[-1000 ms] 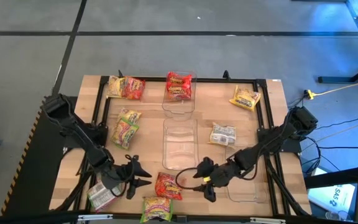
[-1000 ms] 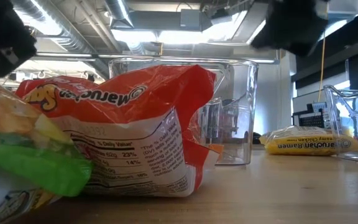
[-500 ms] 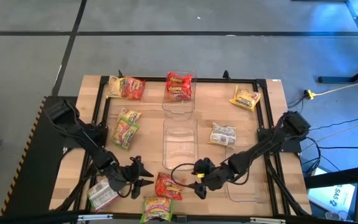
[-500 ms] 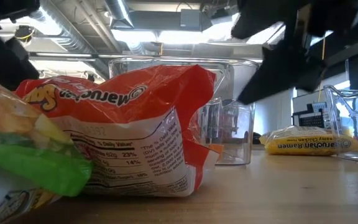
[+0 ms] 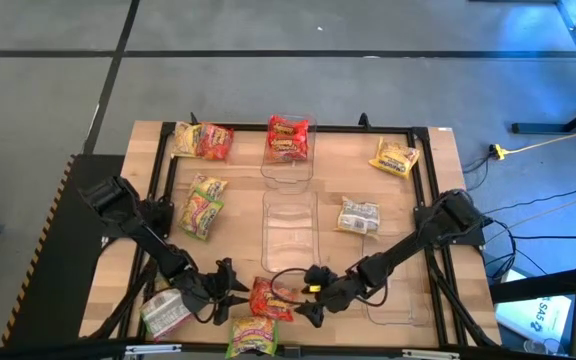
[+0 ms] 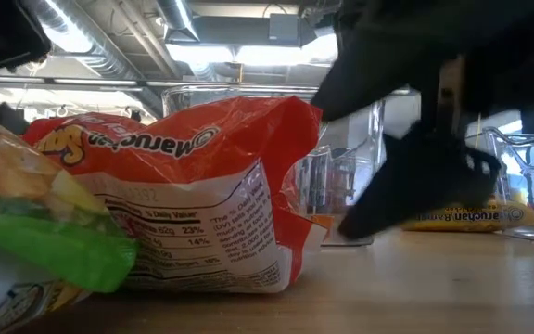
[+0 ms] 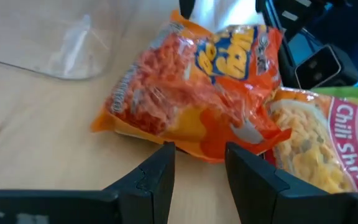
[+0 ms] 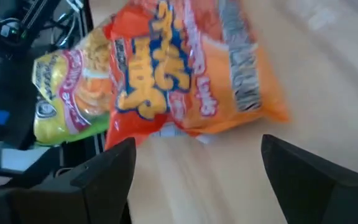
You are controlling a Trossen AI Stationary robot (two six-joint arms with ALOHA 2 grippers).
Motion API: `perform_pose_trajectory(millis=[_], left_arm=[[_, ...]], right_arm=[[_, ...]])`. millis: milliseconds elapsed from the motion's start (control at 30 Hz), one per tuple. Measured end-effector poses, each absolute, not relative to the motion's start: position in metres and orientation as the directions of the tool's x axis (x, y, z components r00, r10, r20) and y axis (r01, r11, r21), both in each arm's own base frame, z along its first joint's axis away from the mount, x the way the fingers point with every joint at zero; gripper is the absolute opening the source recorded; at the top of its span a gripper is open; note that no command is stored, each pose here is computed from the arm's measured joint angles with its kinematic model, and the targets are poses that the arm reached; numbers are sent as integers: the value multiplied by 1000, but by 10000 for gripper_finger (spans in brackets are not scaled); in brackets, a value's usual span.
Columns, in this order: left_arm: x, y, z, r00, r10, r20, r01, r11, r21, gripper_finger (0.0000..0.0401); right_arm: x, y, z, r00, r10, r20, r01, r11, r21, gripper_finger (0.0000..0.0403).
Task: Sort Maruchan noodles
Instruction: Put the orange noodle pack into the top transparent bin
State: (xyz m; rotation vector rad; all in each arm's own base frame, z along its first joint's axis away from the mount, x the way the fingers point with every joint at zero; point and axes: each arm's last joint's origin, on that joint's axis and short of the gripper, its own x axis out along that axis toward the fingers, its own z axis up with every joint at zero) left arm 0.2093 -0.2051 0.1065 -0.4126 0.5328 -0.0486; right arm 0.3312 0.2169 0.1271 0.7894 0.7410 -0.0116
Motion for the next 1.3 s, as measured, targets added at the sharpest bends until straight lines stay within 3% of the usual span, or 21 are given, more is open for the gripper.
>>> perform_pose_trajectory(millis=[267, 733, 1300], left_arm=[[215, -205, 92, 862, -153, -484, -55, 920, -388, 134], [226, -200, 96, 866, -212, -453, 15, 916, -401, 134], [221, -205, 110, 856, -283, -432, 70, 892, -446, 134]], right_arm=[[340, 223, 104, 780, 282, -559, 289, 630, 721, 319], [343, 222, 105, 840, 186, -510, 302, 620, 724, 319], [343, 224, 107, 821, 266, -505, 114, 790, 602, 319]])
